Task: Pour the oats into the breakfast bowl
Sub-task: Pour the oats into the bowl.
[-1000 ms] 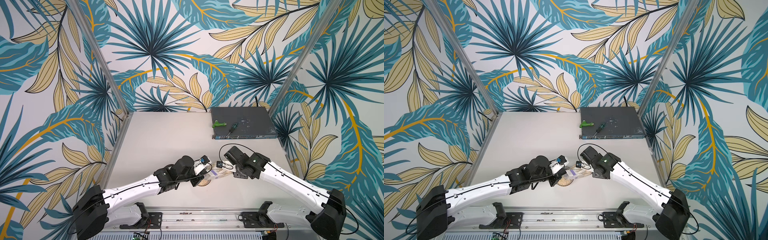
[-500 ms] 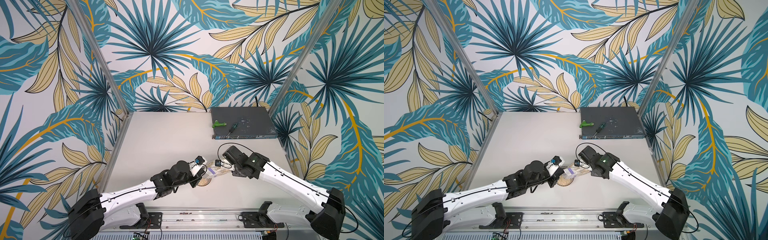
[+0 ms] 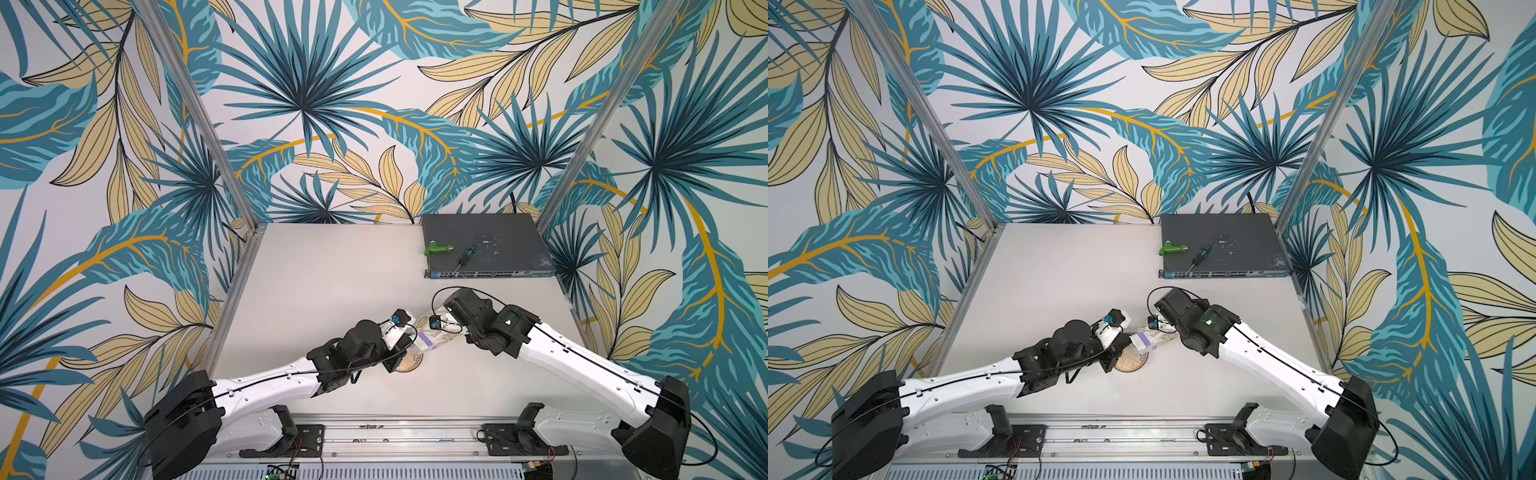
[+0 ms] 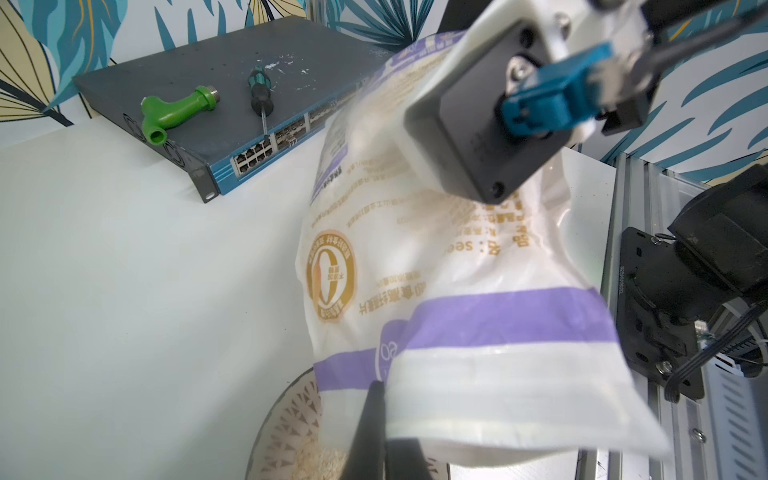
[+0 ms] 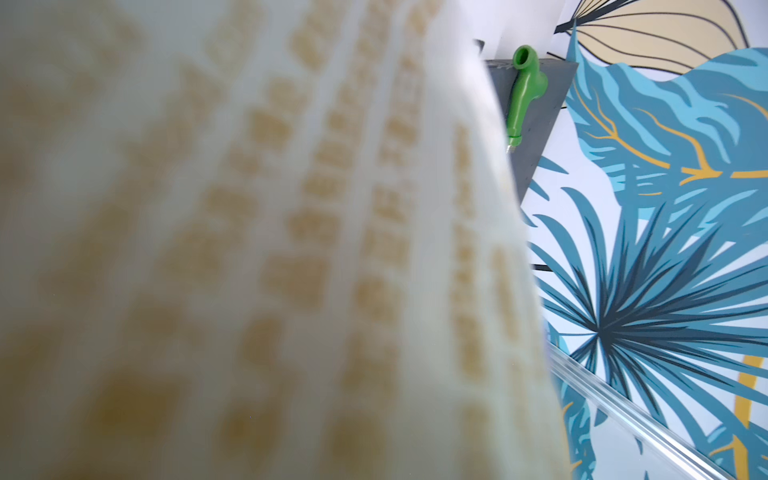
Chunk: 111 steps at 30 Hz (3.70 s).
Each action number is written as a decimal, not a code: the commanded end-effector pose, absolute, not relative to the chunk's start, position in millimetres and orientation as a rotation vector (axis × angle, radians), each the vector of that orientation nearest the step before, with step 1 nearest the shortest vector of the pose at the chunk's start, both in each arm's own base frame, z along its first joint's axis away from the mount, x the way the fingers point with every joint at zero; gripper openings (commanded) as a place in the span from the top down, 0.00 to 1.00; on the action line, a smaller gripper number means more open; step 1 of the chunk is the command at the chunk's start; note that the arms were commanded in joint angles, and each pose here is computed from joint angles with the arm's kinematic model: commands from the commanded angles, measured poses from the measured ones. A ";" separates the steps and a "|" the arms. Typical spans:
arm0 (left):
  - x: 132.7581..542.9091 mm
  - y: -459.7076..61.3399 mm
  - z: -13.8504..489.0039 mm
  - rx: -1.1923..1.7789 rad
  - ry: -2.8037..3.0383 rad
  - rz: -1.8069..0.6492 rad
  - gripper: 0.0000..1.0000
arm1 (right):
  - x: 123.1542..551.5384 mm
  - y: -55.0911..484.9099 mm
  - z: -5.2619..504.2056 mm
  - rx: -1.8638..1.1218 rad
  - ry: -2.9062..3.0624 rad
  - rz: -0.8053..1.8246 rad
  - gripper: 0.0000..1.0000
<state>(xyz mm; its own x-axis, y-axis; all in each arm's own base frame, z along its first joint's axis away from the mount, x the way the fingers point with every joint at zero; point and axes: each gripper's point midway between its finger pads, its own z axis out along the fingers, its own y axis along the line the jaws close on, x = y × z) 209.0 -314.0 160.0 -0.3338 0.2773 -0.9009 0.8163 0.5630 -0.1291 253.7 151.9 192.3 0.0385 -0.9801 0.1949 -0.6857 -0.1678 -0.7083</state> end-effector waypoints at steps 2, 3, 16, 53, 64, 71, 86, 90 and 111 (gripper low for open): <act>200.2 -289.9 107.7 0.910 2.064 -0.653 1.00 | 280.0 123.3 257.9 -1.565 1.647 -1.254 1.00; 200.0 -289.8 106.2 0.911 2.068 -0.652 1.00 | 280.3 124.8 259.3 -1.561 1.638 -1.257 1.00; 196.4 -286.7 87.9 0.903 2.116 -0.655 1.00 | 280.2 142.6 270.6 -1.547 1.556 -1.282 1.00; 197.8 -274.4 42.7 0.782 2.241 -0.622 1.00 | 269.6 183.2 277.9 -1.568 1.431 -1.306 1.00; 194.6 -270.7 37.2 0.770 2.258 -0.626 1.00 | 260.3 196.1 286.6 -1.558 1.392 -1.309 1.00; 195.1 -270.9 36.7 0.769 2.258 -0.623 1.00 | 258.5 198.7 283.3 -1.566 1.381 -1.324 1.00; 196.1 -271.9 33.5 0.760 2.267 -0.624 1.00 | 254.3 210.4 294.2 -1.550 1.336 -1.323 1.00; 195.6 -271.5 33.0 0.760 2.268 -0.624 1.00 | 254.1 211.9 296.2 -1.544 1.332 -1.322 1.00; 197.0 -272.9 32.2 0.759 2.268 -0.622 1.00 | 252.3 214.9 301.9 -1.536 1.321 -1.322 1.00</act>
<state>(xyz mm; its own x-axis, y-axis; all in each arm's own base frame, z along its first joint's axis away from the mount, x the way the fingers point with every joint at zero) 211.9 -315.2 106.0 -0.4887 0.1783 -0.8540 0.7325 0.6156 -0.2907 242.6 212.3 231.2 0.1265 -0.8652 0.4852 -0.3887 -0.4932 -0.7782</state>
